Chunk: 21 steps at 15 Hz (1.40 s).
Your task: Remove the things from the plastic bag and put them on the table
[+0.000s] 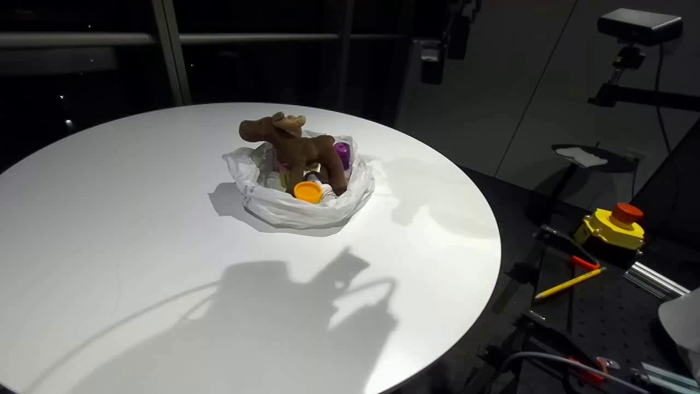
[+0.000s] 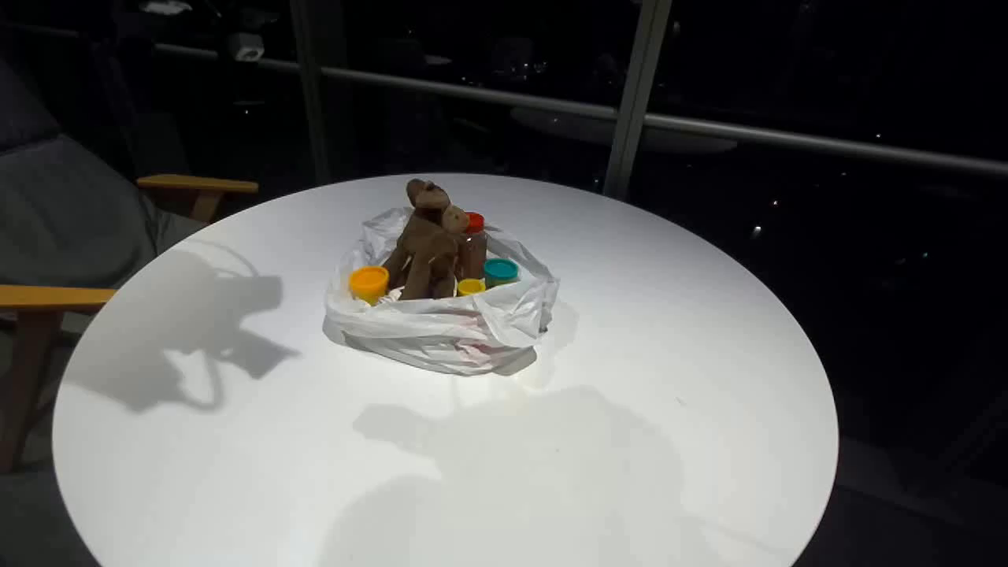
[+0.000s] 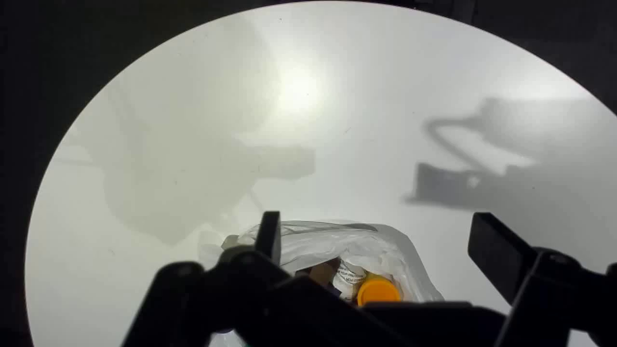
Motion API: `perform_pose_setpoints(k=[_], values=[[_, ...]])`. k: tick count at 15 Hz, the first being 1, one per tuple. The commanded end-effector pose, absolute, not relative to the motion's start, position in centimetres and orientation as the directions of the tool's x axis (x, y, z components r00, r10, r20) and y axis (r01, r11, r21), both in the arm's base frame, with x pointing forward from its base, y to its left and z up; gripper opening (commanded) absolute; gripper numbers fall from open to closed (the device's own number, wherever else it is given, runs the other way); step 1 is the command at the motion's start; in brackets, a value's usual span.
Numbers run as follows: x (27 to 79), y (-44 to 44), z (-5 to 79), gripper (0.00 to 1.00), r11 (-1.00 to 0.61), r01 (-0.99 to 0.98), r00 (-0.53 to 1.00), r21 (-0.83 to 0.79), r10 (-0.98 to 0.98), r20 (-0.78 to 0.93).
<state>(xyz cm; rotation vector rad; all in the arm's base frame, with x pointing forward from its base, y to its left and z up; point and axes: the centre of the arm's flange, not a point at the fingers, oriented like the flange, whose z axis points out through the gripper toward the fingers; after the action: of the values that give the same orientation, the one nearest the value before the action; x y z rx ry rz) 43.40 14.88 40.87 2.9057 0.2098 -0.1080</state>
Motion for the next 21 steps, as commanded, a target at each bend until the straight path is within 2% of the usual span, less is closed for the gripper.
perform_pose_setpoints(k=[1, 12, 21], values=[[43.5, 14.9, 41.0, 1.00, -0.964, 0.149, 0.987, 0.218, 0.134, -0.085], [43.6, 15.0, 41.5, 1.00, -0.965, 0.148, 0.988, 0.216, 0.134, -0.075], [55.9, 13.2, 37.5, 1.00, -0.970, 0.232, 0.972, 0.078, 0.233, 0.014]])
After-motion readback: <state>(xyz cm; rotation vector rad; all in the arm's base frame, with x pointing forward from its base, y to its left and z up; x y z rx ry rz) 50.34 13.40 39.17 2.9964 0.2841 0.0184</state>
